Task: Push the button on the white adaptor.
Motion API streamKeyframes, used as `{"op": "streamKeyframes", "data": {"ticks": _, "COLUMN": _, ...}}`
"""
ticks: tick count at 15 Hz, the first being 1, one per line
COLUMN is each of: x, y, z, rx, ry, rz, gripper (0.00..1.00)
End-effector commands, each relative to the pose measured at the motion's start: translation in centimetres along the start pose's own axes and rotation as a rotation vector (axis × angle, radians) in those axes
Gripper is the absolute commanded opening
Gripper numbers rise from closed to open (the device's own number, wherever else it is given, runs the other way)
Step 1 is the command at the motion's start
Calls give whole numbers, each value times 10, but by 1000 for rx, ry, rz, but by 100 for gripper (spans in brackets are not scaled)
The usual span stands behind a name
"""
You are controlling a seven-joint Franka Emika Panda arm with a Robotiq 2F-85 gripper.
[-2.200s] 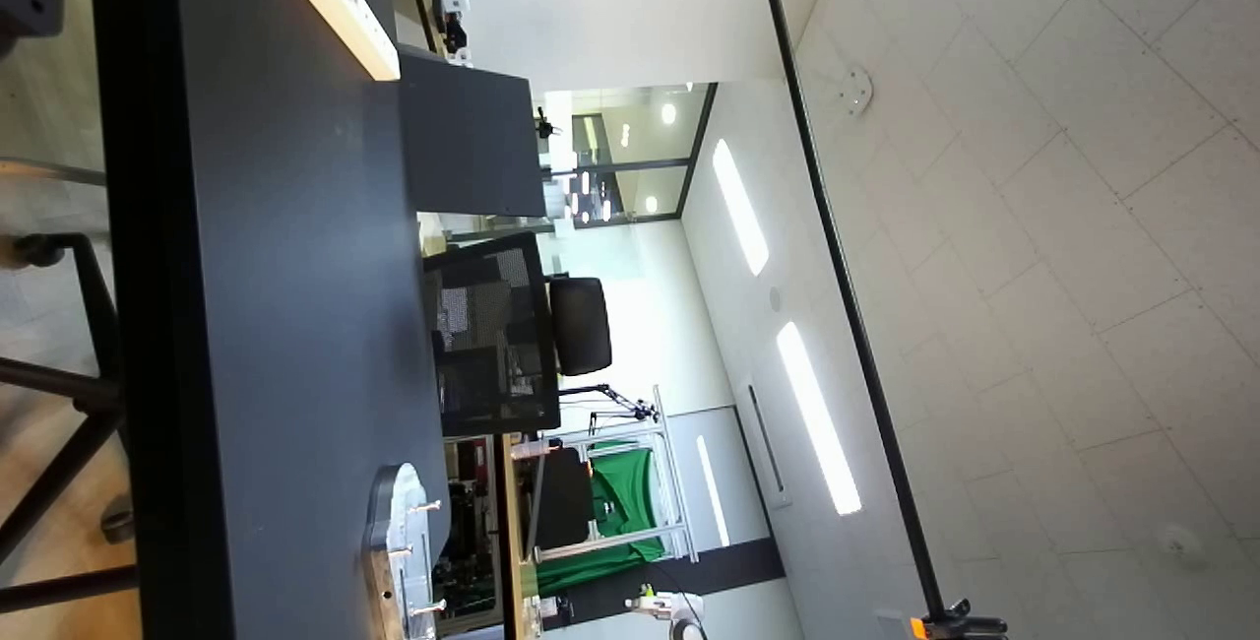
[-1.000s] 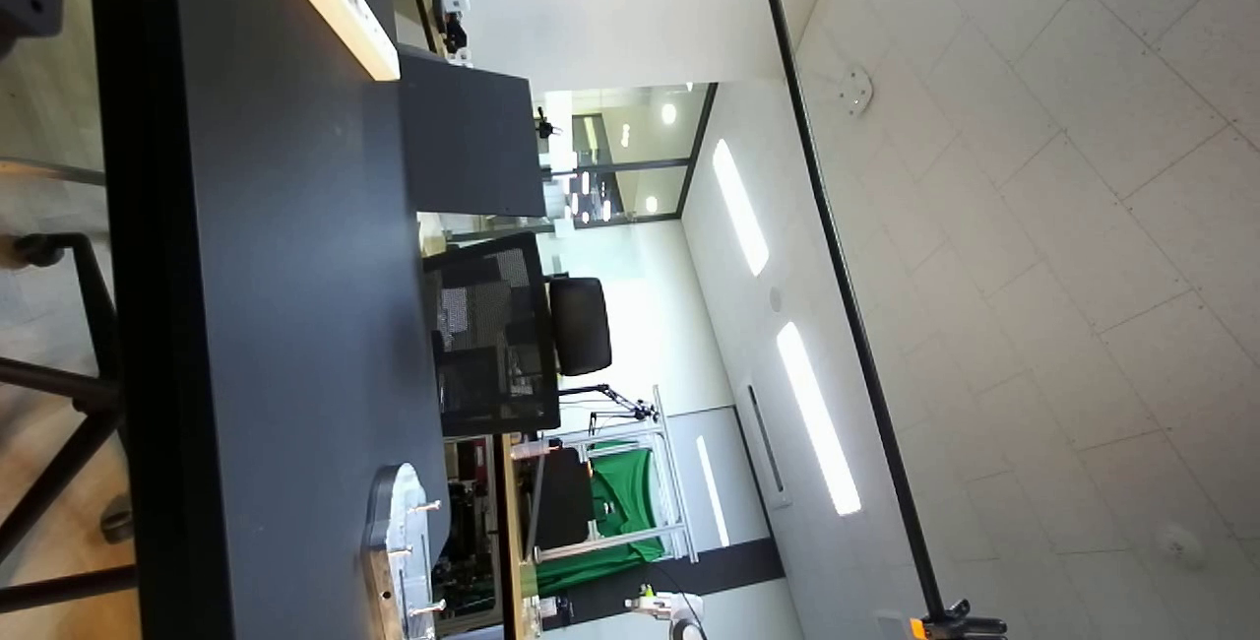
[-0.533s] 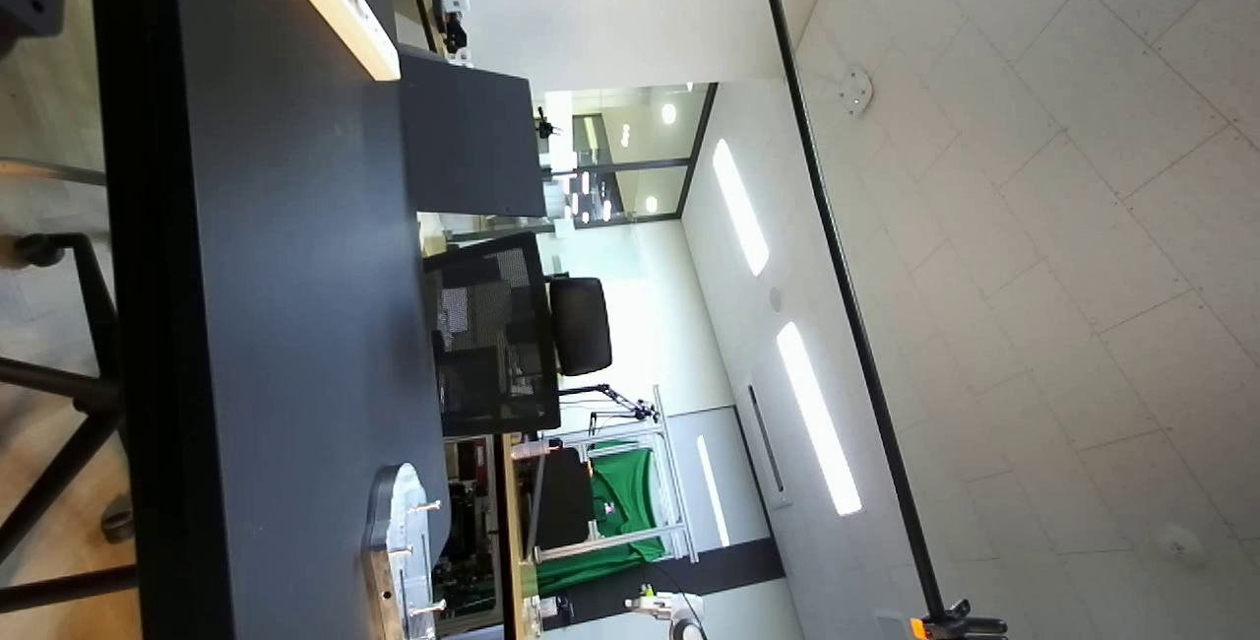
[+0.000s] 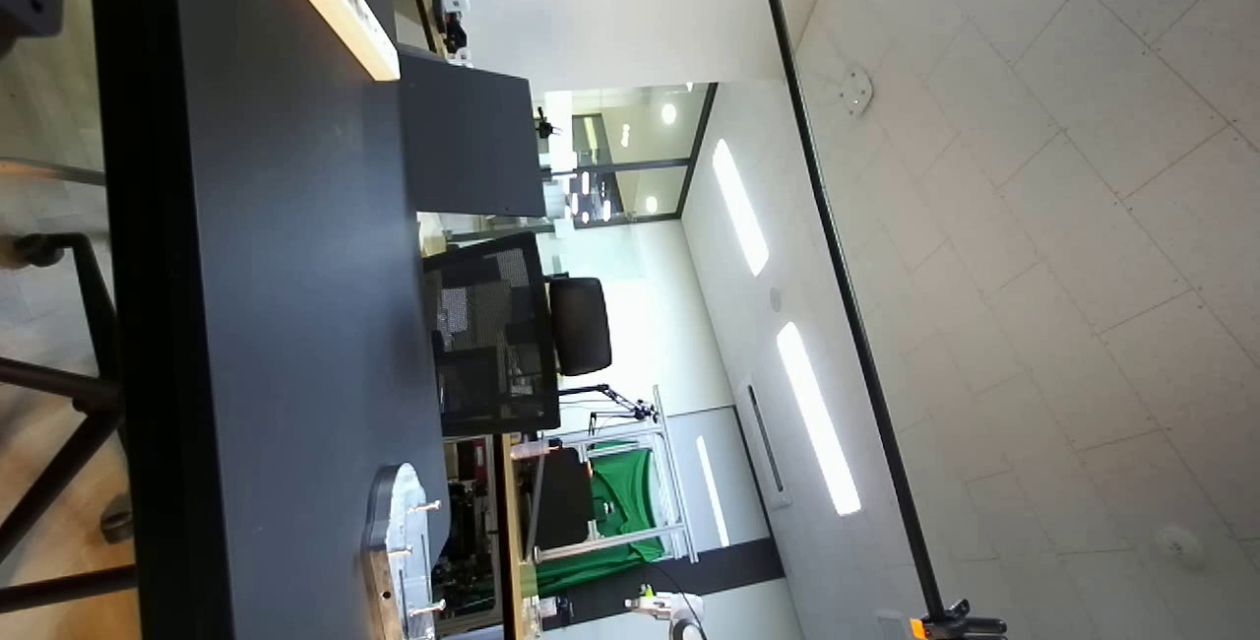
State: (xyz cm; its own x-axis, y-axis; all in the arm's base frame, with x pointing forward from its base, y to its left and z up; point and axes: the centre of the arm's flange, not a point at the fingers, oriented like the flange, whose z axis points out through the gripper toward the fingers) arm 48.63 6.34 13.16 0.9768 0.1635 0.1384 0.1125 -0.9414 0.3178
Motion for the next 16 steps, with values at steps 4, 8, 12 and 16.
{"op": "streamKeyframes", "data": {"ticks": 4, "x": 21, "y": -2, "z": 18, "rx": 14, "ry": -16, "rz": 16, "gripper": 0}}
{"op": "streamKeyframes", "data": {"ticks": 8, "x": 26, "y": -1, "z": 26, "rx": 35, "ry": -20, "rz": 29, "gripper": 0}}
{"op": "streamKeyframes", "data": {"ticks": 12, "x": 27, "y": 7, "z": 40, "rx": 90, "ry": -25, "rz": 42, "gripper": 0}}
{"op": "streamKeyframes", "data": {"ticks": 16, "x": 28, "y": 23, "z": 58, "rx": 245, "ry": -21, "rz": 44, "gripper": 0}}
